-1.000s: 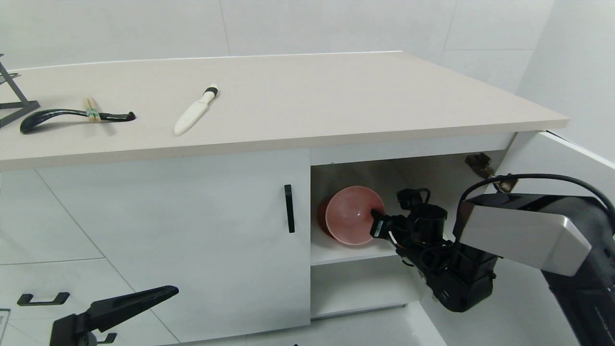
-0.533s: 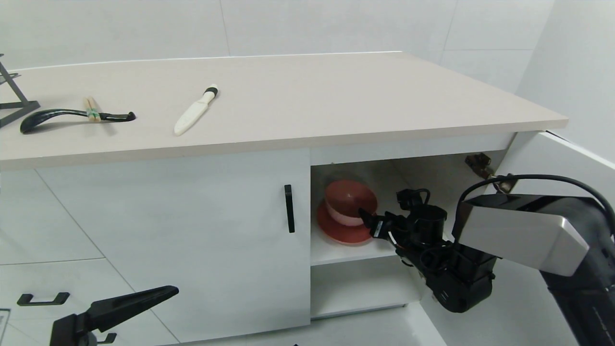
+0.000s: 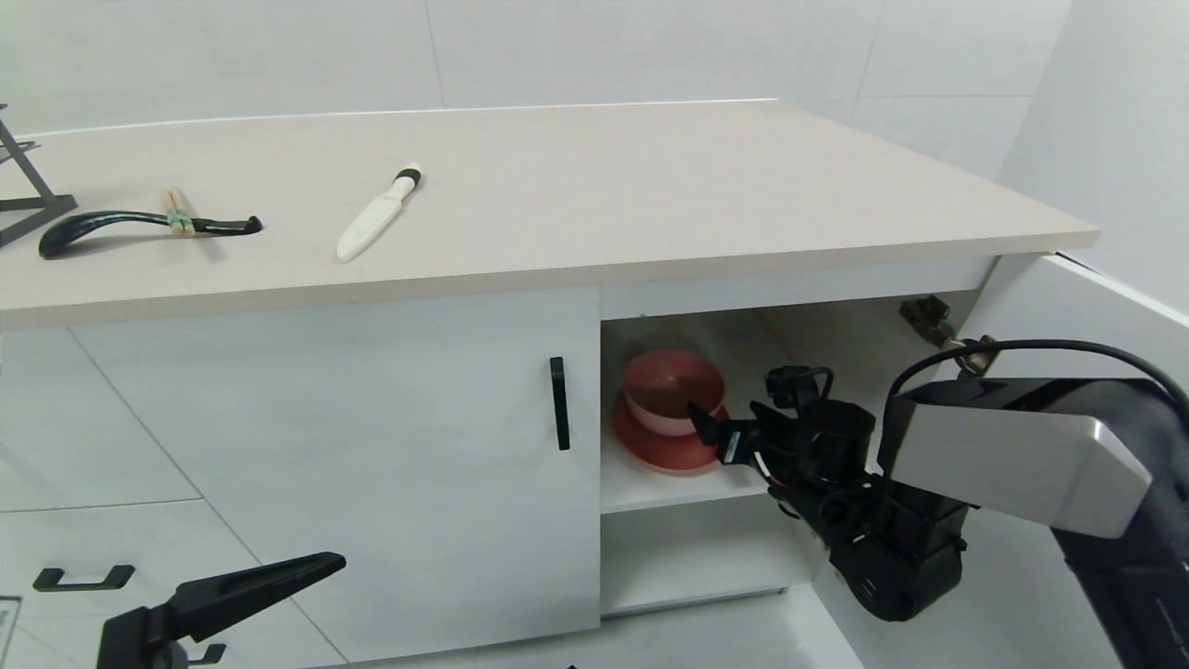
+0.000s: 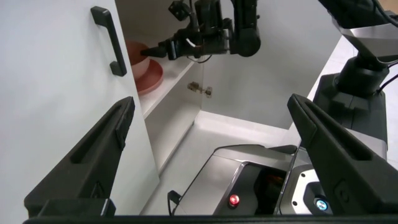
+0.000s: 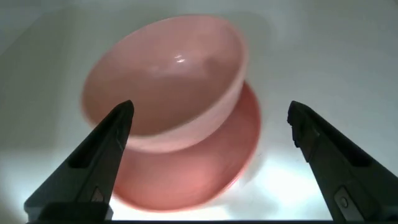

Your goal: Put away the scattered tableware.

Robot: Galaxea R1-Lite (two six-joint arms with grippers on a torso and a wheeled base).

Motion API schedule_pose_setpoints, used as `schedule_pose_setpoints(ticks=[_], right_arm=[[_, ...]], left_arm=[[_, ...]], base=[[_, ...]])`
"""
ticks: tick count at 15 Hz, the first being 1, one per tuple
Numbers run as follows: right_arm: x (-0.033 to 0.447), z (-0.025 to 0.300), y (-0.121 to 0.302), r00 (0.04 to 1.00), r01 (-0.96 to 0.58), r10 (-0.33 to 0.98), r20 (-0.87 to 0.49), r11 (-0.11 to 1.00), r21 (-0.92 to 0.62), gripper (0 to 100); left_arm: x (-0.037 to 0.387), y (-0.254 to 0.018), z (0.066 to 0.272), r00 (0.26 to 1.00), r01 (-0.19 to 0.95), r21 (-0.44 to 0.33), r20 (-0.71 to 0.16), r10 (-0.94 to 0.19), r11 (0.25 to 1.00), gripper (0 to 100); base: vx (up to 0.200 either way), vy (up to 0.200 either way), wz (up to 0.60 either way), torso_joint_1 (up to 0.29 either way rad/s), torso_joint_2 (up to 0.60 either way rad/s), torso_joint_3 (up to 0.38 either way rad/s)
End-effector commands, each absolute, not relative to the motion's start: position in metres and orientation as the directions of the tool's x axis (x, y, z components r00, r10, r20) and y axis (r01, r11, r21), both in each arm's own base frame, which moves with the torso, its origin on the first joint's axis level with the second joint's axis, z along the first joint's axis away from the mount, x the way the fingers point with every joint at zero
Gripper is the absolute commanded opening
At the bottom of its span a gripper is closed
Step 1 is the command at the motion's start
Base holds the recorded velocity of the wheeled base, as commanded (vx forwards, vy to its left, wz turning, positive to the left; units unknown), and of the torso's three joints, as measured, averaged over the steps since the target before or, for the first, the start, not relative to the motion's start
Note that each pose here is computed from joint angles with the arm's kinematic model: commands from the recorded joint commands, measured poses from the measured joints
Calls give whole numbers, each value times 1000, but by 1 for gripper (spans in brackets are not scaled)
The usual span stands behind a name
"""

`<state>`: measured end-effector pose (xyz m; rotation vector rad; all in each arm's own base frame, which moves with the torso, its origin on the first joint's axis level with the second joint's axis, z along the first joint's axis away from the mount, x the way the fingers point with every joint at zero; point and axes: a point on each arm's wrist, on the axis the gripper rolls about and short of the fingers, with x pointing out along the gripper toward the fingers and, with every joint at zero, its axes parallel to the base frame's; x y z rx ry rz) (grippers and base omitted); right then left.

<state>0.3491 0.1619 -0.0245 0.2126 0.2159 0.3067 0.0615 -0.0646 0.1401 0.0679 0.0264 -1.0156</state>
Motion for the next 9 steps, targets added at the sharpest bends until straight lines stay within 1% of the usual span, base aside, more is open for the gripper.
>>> schedule_pose_setpoints(ticks=[1,4,5,6,7,8,9], right_arm=[[331,-8,165,926,-286,331,-180,929,234,100],[299,3,163,917,-276,325,-234,936,219,100],[279,10,164,903,-292,342,-260,933,213,100],[247,22,166,878,-332,383,-288,919,212,100],[226,36,168,861,-365,425,-278,899,243,100],[211,46,167,850,-389,455,-265,882,265,100],[202,51,163,846,-393,459,-269,880,265,100]], left_arm=[[62,-65,140,527,850,44,-56,-848,526,100],[62,-65,140,527,850,44,-56,-848,526,100],[62,-65,139,527,850,42,-63,-848,525,100],[62,-65,139,527,850,41,-66,-847,525,100],[62,-65,139,527,850,41,-66,-847,525,100],[62,-65,139,527,850,41,-68,-847,525,100],[62,-65,138,527,850,40,-71,-847,525,100]], base=[[0,0,0,0,0,0],[0,0,0,0,0,0],[0,0,0,0,0,0],[0,0,0,0,0,0],[0,0,0,0,0,0],[0,0,0,0,0,0],[0,0,0,0,0,0]])
